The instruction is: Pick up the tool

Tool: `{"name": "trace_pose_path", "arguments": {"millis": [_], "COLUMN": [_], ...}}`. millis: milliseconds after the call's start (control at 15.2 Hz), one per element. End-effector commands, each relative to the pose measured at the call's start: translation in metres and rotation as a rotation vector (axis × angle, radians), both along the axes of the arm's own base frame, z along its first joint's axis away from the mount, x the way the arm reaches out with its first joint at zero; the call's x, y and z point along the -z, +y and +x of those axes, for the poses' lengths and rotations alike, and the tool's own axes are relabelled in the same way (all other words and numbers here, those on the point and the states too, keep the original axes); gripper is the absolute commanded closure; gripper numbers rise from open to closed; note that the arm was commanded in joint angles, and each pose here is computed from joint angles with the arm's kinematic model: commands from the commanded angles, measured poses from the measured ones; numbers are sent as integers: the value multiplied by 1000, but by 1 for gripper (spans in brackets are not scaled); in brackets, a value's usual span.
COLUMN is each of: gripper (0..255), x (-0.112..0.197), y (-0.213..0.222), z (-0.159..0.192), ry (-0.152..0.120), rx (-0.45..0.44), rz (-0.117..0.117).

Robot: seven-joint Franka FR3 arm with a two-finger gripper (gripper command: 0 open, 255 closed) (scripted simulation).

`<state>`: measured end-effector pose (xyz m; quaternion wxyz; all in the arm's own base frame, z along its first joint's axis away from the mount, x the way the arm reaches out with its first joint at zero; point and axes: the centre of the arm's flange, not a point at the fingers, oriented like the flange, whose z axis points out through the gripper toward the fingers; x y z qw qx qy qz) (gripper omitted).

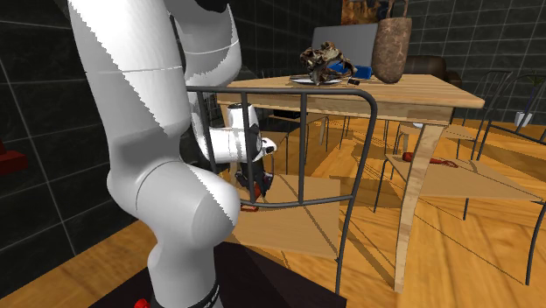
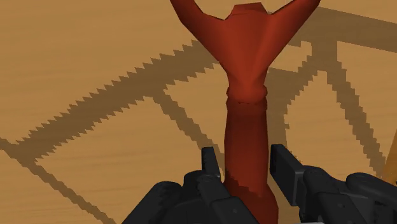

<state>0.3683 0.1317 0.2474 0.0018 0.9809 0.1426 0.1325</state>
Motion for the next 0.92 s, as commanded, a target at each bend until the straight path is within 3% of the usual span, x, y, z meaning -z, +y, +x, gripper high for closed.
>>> {"name": "trace_pose_path", "arguments": {"millis": [0, 858], "gripper": [255, 255], "x": [-10, -69], "y": [0, 0], "z": [-1, -1], "ry": [1, 1], "rx": [1, 1], "rz": [2, 2]}}
